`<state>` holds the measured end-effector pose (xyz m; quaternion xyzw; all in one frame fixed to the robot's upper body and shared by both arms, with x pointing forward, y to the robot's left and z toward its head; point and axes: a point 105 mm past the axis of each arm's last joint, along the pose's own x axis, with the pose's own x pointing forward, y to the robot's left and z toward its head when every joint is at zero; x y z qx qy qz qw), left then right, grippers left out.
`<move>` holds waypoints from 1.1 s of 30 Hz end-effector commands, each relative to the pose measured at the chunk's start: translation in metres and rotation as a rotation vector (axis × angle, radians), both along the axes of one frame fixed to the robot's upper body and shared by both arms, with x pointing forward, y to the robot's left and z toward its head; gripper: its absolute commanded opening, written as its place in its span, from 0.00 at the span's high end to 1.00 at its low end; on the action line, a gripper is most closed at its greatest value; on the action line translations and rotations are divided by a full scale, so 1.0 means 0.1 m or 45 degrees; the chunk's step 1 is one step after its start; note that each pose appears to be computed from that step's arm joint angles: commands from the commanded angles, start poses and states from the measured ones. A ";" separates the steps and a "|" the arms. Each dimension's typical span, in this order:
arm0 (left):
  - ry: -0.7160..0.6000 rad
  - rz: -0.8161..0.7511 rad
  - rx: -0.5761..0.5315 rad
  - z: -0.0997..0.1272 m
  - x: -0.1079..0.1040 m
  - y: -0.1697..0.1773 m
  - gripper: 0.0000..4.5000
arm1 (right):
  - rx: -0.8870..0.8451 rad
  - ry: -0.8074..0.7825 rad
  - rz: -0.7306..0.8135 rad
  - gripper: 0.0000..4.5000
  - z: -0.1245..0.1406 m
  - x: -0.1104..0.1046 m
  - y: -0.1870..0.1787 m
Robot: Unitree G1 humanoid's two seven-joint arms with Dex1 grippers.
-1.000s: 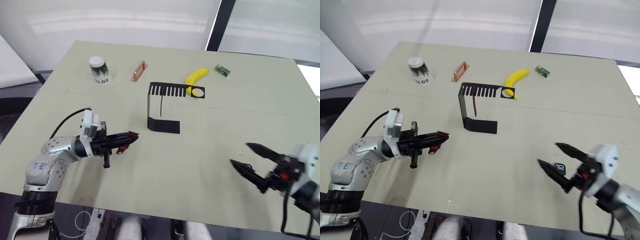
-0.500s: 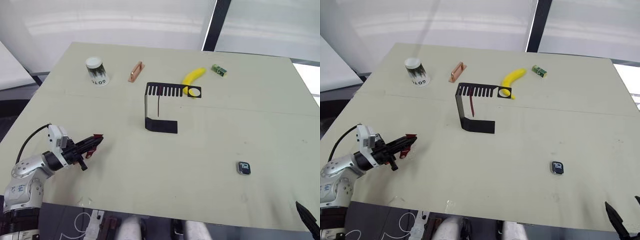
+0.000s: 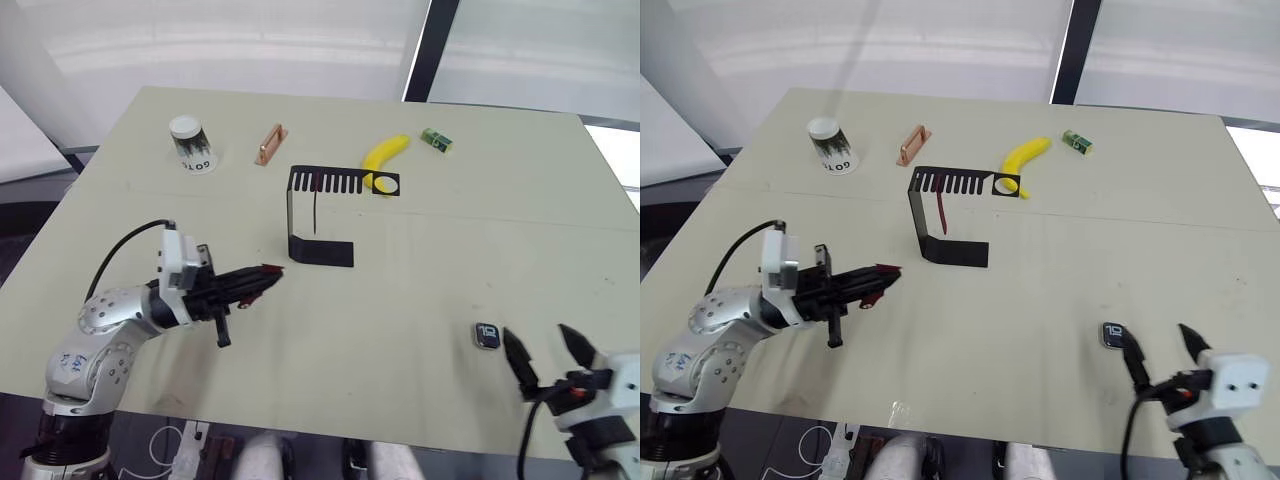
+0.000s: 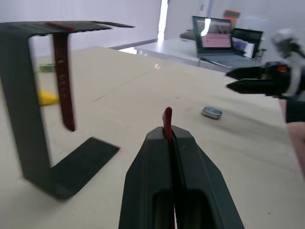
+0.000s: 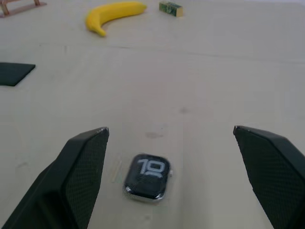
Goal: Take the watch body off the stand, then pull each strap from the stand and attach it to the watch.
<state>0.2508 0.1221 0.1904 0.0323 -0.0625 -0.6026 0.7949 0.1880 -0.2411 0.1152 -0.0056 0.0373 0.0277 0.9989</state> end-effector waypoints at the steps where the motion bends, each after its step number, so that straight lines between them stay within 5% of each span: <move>1: -0.027 -0.210 0.008 0.08 -0.19 -0.29 1.00 | 0.030 0.088 -0.059 0.01 -0.01 0.10 0.14; 12: -0.021 -0.364 0.031 0.03 -0.30 -0.49 1.00 | 0.028 0.233 -0.194 0.01 -0.26 0.22 0.26; 33: -0.041 -0.365 0.052 0.03 -0.29 -0.50 1.00 | 0.027 0.267 -0.255 0.01 -0.41 0.31 0.12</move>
